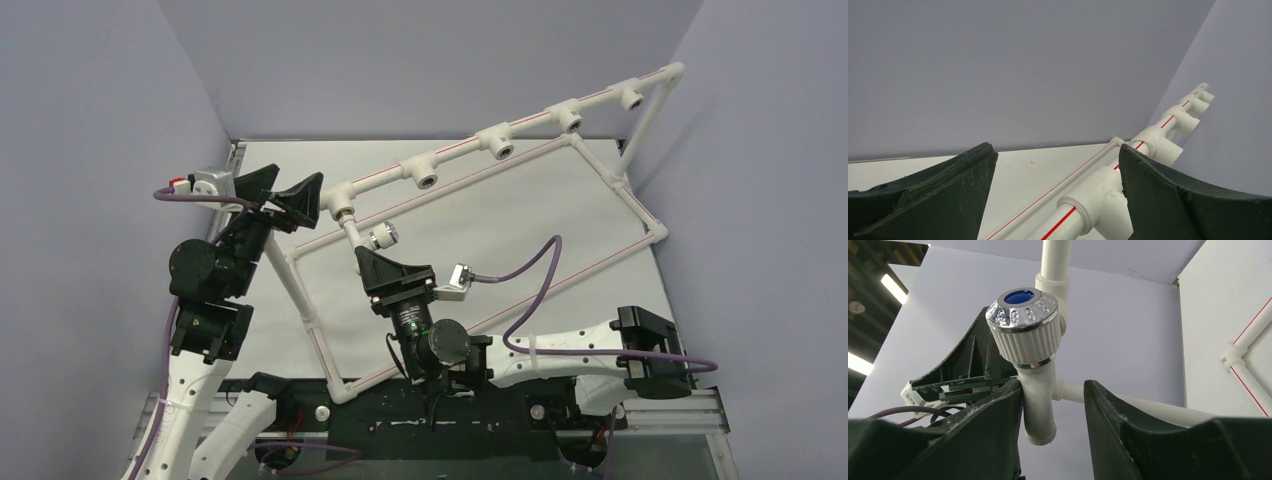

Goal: Install the water faucets

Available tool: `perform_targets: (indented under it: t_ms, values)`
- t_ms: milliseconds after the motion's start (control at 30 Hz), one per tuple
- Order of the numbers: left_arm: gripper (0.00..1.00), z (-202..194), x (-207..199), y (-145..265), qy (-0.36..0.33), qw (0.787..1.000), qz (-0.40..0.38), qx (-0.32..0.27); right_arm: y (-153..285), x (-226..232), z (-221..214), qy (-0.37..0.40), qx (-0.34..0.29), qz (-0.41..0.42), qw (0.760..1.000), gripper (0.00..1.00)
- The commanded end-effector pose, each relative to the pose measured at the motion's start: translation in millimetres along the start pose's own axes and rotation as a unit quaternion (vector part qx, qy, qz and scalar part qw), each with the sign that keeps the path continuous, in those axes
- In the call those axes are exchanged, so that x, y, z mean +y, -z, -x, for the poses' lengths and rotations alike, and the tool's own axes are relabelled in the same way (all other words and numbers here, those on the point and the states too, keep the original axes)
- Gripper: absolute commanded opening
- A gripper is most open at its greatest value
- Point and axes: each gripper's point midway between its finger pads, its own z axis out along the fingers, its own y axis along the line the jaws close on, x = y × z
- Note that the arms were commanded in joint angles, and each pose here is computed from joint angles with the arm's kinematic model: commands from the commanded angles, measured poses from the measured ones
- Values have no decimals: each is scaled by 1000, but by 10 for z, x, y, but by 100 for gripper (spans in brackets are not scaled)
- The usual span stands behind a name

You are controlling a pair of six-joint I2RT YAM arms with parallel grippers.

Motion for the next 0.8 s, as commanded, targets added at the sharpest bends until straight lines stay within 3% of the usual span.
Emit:
perform_targets:
  t_ms: [0,167,767]
  values:
    - [90,-918,470,153,10,985,86,148,-21,44,167,-15,-19,-3,1000,50]
    - [90,-923,482,149,11,985,87,149,3,90,178,-8,-12,10,1000,60]
    - [90,-964,563,128,14,983,96,155,207,378,232,77,62,86,991,67]
